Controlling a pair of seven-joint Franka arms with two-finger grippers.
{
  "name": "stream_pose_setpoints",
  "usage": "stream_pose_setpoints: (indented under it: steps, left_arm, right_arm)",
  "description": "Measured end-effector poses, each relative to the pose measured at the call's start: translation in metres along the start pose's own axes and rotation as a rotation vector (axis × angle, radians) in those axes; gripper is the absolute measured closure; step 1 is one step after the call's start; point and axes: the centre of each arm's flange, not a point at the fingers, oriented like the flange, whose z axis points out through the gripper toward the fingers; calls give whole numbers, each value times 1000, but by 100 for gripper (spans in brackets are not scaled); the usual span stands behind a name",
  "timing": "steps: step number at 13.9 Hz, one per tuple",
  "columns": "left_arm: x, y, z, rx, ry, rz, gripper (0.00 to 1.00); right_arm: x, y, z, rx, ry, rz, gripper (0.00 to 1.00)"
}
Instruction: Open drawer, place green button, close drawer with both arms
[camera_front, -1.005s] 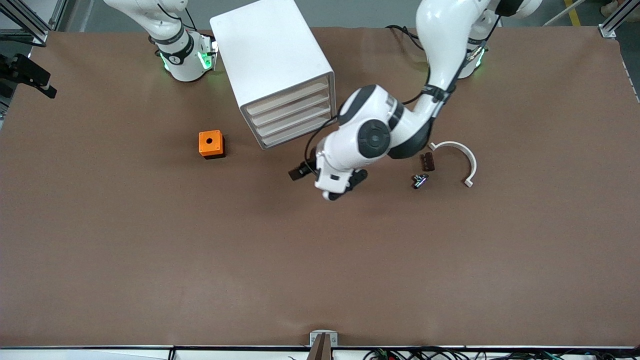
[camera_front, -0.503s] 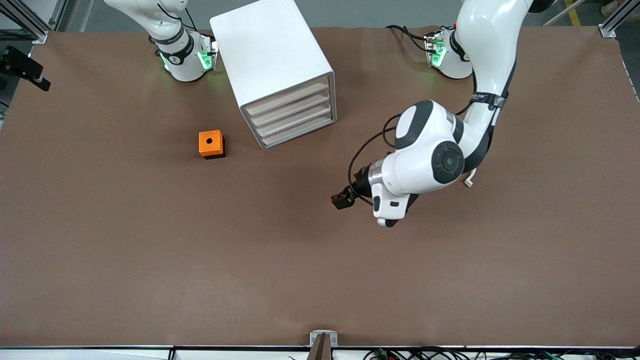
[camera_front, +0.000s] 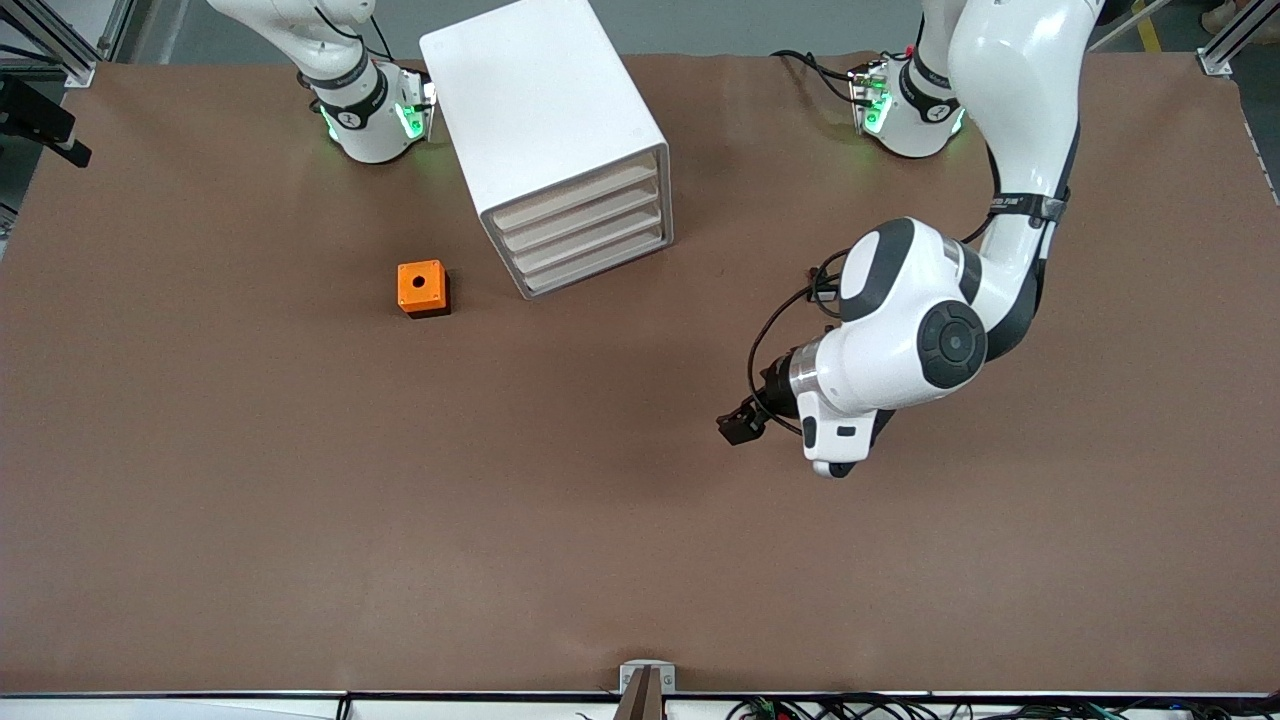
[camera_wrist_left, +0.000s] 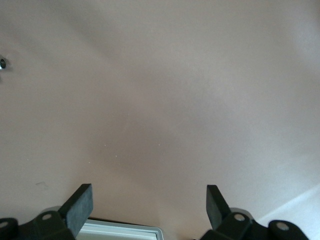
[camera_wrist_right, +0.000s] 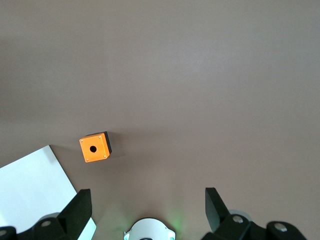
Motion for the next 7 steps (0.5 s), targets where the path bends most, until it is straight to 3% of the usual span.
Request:
stream_pose_setpoints:
  steps: [4,7]
  left_arm:
    - [5,-2,-6,15,49,29,0]
    - [16,-7,-40,16,130,197,0]
  right_arm:
    - [2,-2,-1,-28,10,-10,0]
    - [5,-4,-5,-42,45,-16,0]
